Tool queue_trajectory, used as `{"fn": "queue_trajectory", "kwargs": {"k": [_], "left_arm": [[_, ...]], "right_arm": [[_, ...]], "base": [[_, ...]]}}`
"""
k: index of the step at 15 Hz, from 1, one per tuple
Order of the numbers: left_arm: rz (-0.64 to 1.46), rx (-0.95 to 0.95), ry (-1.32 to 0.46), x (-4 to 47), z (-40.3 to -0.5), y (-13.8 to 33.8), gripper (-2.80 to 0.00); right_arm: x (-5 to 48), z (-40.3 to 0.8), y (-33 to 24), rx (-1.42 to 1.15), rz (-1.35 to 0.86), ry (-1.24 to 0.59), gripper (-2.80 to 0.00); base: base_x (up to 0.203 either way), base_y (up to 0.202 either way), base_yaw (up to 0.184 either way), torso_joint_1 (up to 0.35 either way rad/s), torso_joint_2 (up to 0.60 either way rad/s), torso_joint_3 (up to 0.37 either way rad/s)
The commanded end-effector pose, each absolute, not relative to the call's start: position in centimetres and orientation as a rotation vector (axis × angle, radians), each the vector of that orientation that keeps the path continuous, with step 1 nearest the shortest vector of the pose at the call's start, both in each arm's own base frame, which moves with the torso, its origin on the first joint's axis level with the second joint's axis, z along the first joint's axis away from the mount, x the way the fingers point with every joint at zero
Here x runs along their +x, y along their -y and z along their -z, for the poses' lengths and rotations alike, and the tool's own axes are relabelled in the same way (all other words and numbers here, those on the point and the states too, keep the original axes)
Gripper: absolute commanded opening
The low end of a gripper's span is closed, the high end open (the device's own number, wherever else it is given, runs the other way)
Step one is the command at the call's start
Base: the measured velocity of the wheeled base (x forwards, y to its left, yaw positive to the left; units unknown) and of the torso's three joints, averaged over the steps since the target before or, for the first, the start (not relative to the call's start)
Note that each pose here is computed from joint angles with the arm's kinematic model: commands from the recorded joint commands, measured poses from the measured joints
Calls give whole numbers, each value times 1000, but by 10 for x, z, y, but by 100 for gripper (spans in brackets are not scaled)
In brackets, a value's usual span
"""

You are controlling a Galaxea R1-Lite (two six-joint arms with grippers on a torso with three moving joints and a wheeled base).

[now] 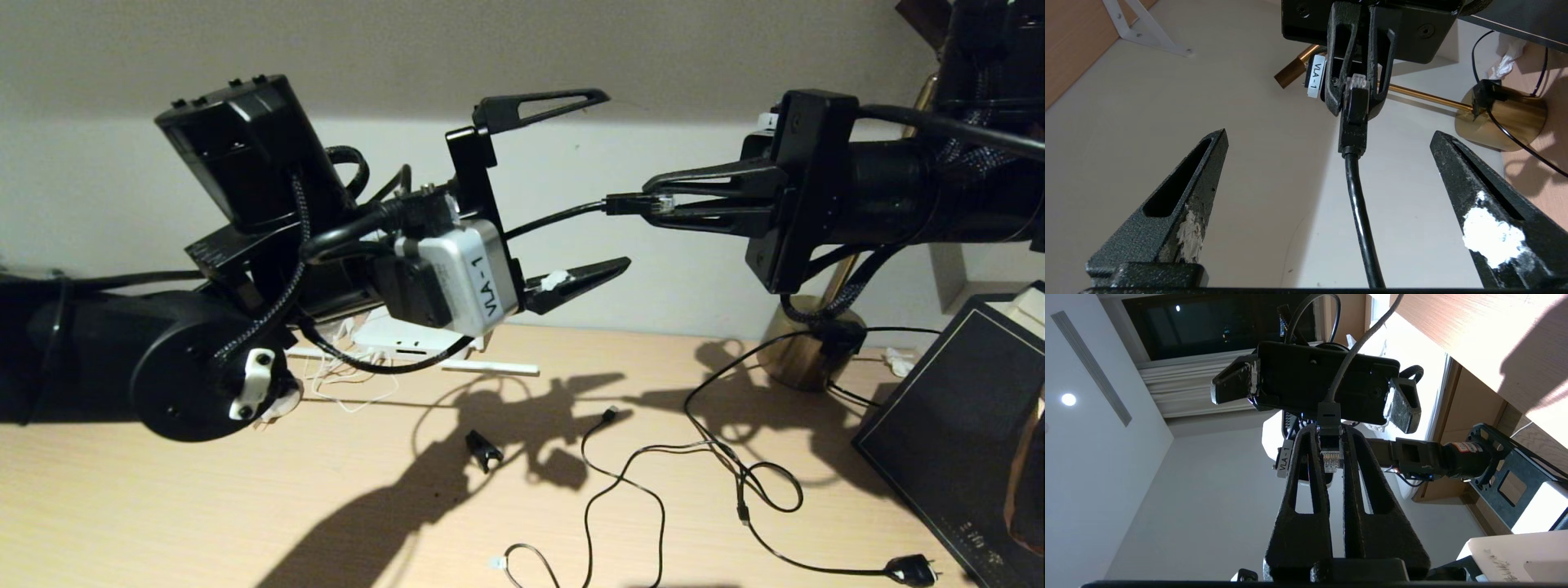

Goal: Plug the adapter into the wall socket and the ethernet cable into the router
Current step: Hand it to the other hand

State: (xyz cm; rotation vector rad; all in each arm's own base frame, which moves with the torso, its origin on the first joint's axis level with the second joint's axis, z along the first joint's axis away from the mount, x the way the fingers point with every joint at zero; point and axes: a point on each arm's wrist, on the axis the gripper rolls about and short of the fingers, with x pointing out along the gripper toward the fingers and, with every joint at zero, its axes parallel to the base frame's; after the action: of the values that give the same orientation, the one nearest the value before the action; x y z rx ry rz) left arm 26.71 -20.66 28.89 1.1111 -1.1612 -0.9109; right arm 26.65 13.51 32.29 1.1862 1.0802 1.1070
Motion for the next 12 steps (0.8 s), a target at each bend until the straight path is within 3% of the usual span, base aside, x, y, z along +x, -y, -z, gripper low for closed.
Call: {"fn": "queue_trajectory", "kwargs": {"k": [1,12], "left_arm": [[920,1112,1172,267,-288,207,0],[943,1103,1174,264,-286,206,0]], "right_arm": [[267,-322,-135,1191,-1107,-1089,-280],[270,-320,-133,1199,-1090,-1088,-280]], "base": [[0,0,0,0,0,0],[0,0,0,0,0,0]]}}
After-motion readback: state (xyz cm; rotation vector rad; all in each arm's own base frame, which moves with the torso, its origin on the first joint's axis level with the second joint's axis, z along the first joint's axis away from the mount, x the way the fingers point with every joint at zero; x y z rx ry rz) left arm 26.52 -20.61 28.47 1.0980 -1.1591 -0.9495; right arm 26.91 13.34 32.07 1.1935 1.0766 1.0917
